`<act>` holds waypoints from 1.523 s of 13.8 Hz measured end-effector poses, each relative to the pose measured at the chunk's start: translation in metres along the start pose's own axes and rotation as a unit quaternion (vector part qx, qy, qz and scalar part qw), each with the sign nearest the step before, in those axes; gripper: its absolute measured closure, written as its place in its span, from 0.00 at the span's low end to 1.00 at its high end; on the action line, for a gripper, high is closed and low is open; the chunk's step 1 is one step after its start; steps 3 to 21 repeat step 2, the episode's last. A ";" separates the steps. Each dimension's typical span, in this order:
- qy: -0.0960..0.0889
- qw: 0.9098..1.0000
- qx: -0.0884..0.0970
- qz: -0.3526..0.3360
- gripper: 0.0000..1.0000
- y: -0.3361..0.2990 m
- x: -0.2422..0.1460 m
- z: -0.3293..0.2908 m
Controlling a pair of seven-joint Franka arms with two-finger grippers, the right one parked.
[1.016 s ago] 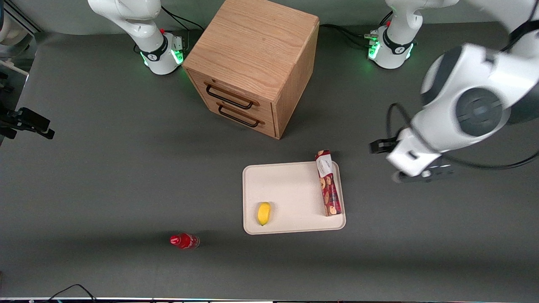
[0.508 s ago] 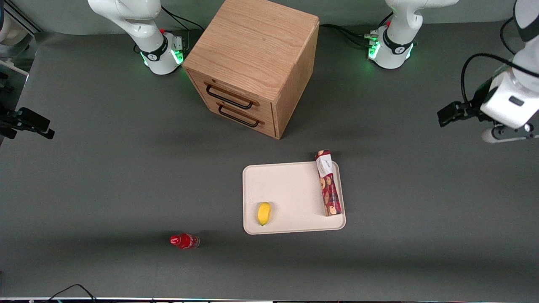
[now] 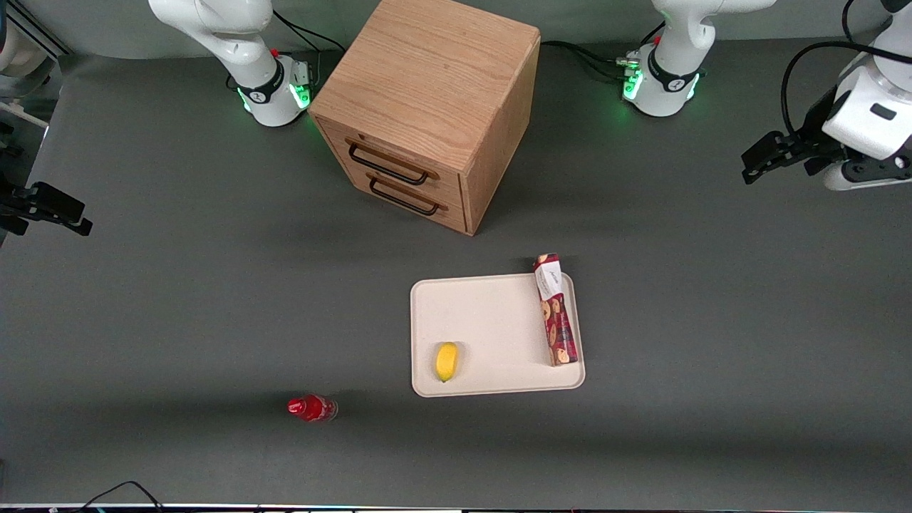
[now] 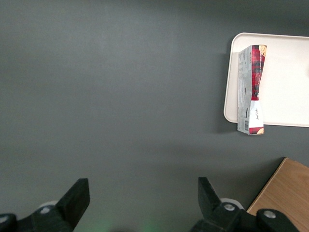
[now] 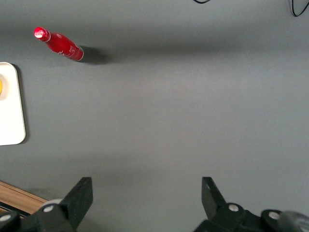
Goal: Place red cookie box on tray
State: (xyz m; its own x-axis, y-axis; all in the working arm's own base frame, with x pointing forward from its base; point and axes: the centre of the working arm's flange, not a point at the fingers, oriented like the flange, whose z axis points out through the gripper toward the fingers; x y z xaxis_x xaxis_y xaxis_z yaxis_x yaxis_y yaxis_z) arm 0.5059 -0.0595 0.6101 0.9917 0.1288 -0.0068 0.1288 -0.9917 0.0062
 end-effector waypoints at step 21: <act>-0.001 1.000 0.000 0.002 0.00 0.002 0.003 0.004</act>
